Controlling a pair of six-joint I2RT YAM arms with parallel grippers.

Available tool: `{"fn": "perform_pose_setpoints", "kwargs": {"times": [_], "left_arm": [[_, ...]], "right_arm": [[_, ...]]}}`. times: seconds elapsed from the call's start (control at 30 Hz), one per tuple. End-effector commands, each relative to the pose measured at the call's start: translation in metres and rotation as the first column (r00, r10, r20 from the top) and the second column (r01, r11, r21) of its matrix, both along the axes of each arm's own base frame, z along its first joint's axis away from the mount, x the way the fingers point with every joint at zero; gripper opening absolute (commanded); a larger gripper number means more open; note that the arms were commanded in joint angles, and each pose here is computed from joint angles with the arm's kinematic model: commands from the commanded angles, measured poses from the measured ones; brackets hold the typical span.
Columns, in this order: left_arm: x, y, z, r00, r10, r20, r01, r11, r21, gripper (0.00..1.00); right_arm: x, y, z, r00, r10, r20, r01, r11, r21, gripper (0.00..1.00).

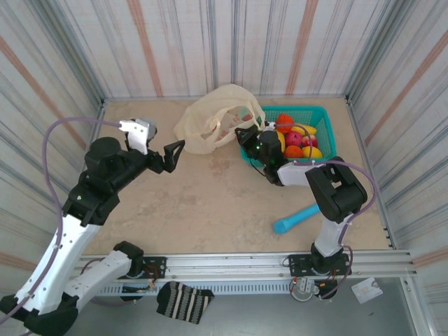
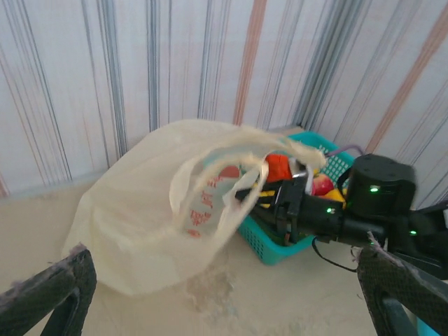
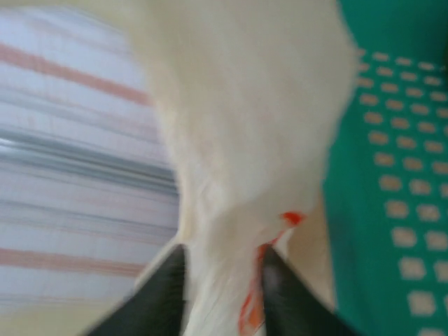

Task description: Place the fake fruits into the plastic bag and tie a complex knot

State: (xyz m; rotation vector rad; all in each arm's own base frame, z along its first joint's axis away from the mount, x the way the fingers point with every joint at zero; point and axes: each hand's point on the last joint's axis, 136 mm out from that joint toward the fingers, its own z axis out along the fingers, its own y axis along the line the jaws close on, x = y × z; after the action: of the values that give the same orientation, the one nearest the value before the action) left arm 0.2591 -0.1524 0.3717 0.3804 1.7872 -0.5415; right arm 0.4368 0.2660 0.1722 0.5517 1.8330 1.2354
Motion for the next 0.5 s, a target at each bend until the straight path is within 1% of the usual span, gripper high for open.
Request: {"fn": "perform_pose_setpoints", "kwargs": {"times": [0.0,0.07,0.13,0.2,0.33,0.4,0.47], "left_arm": [[0.009,0.013,-0.033,0.978,0.109,-0.177,-0.13,0.985,-0.112,0.99],[0.01,0.015,-0.048,0.959,0.124,-0.254,-0.173,0.968,-0.181,0.99],[0.01,0.012,-0.059,0.945,0.11,-0.308,-0.188,0.953,-0.237,0.99],[0.01,0.004,-0.058,0.95,0.066,-0.305,-0.154,0.949,-0.274,0.99],[0.015,-0.003,-0.05,0.955,0.04,-0.294,-0.113,0.964,-0.239,0.99],[0.022,-0.008,-0.052,0.944,0.033,-0.329,-0.108,0.971,-0.213,0.99],[0.032,-0.016,-0.055,0.927,0.028,-0.373,-0.109,0.974,-0.199,0.99]], "right_arm": [[-0.015,0.001,0.059,0.982,0.004,0.188,0.008,0.998,-0.063,0.54],[-0.025,0.006,0.064,0.978,0.042,0.203,-0.014,0.99,-0.138,0.58],[-0.037,0.016,0.062,0.979,0.108,0.174,-0.061,0.965,-0.257,0.58],[-0.054,0.03,0.06,0.966,0.202,0.161,-0.133,0.923,-0.36,0.58],[-0.091,0.045,0.054,0.92,0.367,0.14,-0.254,0.828,-0.499,0.55],[-0.109,0.046,0.057,0.886,0.44,0.148,-0.297,0.782,-0.548,0.5],[-0.124,0.035,0.068,0.87,0.466,0.16,-0.305,0.765,-0.567,0.46]]}}
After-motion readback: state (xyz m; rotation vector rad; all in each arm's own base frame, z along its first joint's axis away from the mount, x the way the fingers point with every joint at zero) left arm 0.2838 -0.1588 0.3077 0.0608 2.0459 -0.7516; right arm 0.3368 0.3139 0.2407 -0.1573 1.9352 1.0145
